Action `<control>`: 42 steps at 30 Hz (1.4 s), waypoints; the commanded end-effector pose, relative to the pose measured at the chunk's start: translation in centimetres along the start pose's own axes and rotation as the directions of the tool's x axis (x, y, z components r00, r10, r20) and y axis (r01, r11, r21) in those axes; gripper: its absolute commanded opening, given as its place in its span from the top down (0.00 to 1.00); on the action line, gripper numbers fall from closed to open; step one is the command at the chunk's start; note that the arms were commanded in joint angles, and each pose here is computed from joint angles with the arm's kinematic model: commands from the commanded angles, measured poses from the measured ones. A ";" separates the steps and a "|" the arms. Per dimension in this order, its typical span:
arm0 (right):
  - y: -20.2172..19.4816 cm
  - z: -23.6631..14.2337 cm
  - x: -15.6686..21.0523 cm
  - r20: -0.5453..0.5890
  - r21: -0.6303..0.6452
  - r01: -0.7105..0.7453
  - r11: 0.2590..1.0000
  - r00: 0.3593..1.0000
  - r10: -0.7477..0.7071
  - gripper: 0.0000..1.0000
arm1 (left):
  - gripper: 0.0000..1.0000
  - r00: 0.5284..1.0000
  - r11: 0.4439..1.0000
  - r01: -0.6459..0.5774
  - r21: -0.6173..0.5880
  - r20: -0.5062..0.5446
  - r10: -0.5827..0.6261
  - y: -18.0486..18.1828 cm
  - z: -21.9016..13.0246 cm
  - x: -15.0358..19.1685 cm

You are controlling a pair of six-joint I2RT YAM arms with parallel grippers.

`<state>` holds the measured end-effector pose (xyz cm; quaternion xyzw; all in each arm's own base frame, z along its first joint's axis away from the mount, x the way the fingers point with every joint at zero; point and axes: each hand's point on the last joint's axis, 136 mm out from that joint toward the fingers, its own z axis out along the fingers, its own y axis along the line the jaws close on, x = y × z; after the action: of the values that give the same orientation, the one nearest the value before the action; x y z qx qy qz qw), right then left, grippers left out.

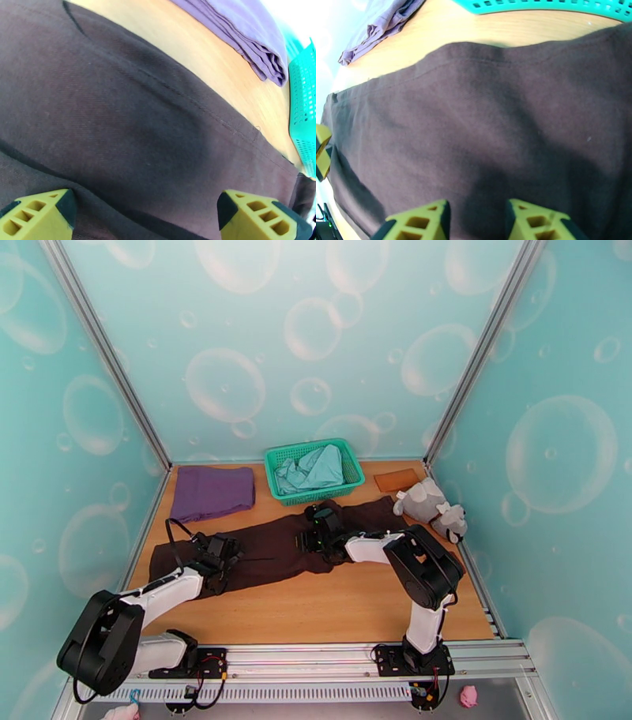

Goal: Fold and stack the trousers

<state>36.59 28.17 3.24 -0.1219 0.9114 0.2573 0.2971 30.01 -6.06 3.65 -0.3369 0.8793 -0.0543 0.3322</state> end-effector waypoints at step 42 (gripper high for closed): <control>0.3 0.6 2.4 -0.081 -0.077 -0.004 0.997 0.997 -0.002 0.58 | 0.62 0.987 0.971 -0.145 -0.190 -0.097 0.128 4.2 -3.8 2.2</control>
<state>36.01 28.73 3.39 -0.1321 0.9045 0.2898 0.2835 22.67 -3.77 3.75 -0.3190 0.9107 0.0591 0.2557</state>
